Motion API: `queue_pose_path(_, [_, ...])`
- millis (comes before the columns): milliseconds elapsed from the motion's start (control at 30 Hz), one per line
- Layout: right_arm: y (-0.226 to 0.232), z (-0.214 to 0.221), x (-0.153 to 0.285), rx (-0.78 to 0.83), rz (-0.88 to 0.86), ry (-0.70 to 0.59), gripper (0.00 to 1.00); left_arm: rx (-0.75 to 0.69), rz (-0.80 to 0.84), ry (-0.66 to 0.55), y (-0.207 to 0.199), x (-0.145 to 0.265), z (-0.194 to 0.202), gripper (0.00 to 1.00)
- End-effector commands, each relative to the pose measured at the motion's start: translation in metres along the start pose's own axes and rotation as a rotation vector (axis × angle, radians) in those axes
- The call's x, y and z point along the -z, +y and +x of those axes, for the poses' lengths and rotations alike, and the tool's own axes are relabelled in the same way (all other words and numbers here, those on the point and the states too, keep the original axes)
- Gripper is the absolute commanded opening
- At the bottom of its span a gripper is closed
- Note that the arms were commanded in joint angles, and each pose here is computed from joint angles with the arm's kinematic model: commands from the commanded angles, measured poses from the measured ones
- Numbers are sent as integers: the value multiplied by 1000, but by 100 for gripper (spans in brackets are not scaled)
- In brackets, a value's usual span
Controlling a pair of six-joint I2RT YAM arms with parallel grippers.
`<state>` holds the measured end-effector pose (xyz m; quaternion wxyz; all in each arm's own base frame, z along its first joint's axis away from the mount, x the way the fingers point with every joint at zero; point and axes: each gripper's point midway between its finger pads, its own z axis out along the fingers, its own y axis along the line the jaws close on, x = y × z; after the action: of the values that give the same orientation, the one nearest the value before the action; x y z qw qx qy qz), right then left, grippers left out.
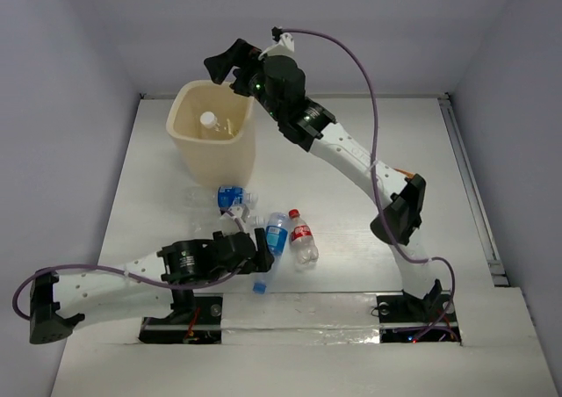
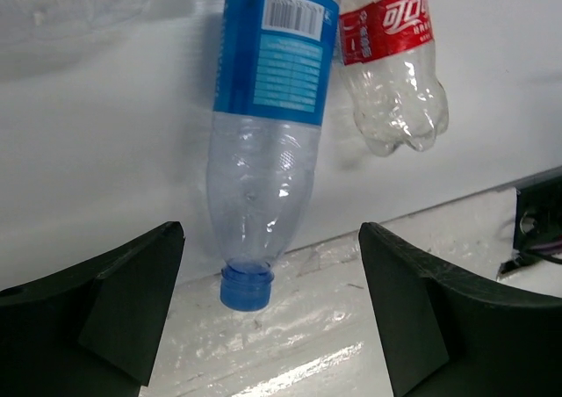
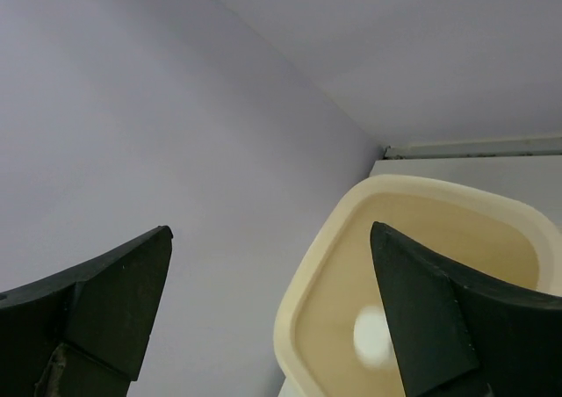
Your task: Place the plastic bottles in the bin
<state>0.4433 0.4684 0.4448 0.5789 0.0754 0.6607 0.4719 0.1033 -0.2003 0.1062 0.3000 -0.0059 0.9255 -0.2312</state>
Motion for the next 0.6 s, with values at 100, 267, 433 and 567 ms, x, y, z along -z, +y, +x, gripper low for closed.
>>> queue_pose_path(100, [22, -53, 48, 36, -28, -81, 59, -24, -9, -42, -5, -9, -27, 79])
queue_pose_path(267, [5, -72, 103, 112, 28, -90, 4, -47, -29, -57, -4, -23, -44, 78])
queue_pose_path(433, [-50, -51, 186, 140, 108, -11, 14, -102, -21, -39, -17, -35, -50, 78])
queue_pose_path(567, [-113, -3, 241, 109, 222, 113, 25, -123, -33, -32, -27, -45, -55, 78])
